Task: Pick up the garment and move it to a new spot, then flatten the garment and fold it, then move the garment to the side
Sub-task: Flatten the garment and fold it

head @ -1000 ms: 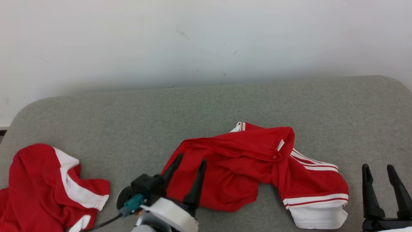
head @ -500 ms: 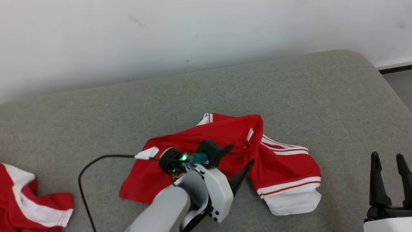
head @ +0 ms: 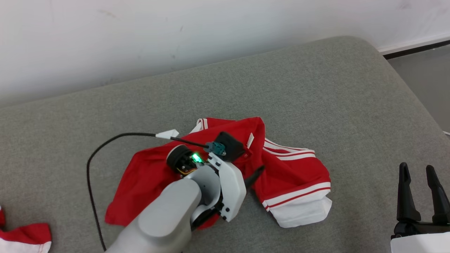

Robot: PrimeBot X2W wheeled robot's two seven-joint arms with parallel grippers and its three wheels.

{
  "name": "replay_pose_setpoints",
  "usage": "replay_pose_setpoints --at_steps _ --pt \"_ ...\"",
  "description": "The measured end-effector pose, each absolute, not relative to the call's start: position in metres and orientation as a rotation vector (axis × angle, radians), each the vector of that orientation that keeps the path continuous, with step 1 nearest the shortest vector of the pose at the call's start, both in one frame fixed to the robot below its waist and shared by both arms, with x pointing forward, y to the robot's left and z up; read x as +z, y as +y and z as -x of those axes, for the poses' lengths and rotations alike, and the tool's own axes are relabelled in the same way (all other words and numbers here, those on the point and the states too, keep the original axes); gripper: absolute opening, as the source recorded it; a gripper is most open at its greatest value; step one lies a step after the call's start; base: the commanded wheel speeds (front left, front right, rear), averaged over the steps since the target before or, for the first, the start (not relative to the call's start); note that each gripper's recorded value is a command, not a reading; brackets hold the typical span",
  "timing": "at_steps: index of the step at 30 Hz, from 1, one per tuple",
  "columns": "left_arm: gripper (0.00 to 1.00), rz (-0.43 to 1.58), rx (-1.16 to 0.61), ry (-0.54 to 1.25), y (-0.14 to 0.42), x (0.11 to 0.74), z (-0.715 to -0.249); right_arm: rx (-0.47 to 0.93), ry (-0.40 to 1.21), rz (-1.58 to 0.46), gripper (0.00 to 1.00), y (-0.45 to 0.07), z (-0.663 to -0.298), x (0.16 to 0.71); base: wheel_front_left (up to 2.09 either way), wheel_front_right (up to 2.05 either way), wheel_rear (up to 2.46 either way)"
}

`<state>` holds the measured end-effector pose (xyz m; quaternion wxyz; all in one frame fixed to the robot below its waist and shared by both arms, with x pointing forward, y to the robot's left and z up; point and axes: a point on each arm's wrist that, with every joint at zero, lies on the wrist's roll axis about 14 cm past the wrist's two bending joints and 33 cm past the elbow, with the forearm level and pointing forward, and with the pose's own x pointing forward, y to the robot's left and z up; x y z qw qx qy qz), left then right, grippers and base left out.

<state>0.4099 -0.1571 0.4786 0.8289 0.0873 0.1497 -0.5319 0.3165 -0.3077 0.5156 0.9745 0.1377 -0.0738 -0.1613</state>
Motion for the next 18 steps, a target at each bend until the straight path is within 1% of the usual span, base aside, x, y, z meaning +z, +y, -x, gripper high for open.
replay_pose_setpoints --at_steps 7,8,9,10,12,13,14,15,16,18 --pt "1.00 -0.175 -1.058 0.377 -0.144 0.467 -0.433 -0.340 -0.143 -0.282 1.00 -0.310 -0.315 0.513 0.00 0.00 0.00" --pt "0.97 -0.185 -1.053 0.390 -0.142 0.464 -0.434 -0.340 -0.141 -0.283 1.00 -0.310 -0.315 0.512 0.00 0.00 0.00" --pt "0.82 -0.193 -1.049 0.396 -0.140 0.462 -0.435 -0.339 -0.140 -0.285 1.00 -0.310 -0.315 0.512 0.00 0.00 0.00" --pt "0.75 -0.201 -1.046 0.401 -0.139 0.460 -0.436 -0.338 -0.138 -0.286 1.00 -0.309 -0.316 0.511 0.00 0.00 0.00" --pt "0.70 -0.217 -1.044 0.408 -0.137 0.456 -0.436 -0.336 -0.137 -0.290 1.00 -0.308 -0.317 0.511 0.00 0.00 0.00" --pt "0.61 -0.222 -1.044 0.408 -0.137 0.455 -0.437 -0.333 -0.137 -0.291 1.00 -0.307 -0.318 0.511 0.00 0.00 0.00" --pt "0.40 -0.228 -1.043 0.409 -0.137 0.455 -0.437 -0.331 -0.136 -0.292 1.00 -0.306 -0.319 0.510 0.00 0.00 0.00" --pt "0.23 -0.230 -1.044 0.404 -0.137 0.455 -0.438 -0.330 -0.136 -0.293 1.00 -0.305 -0.319 0.510 0.00 0.00 0.00" --pt "0.00 -0.230 -1.044 0.403 -0.137 0.455 -0.438 -0.328 -0.136 -0.293 1.00 -0.305 -0.320 0.510 0.00 0.00 0.00" --pt "0.00 -0.231 -1.046 0.399 -0.138 0.454 -0.438 -0.326 -0.136 -0.293 1.00 -0.305 -0.321 0.510 0.00 0.00 0.00"
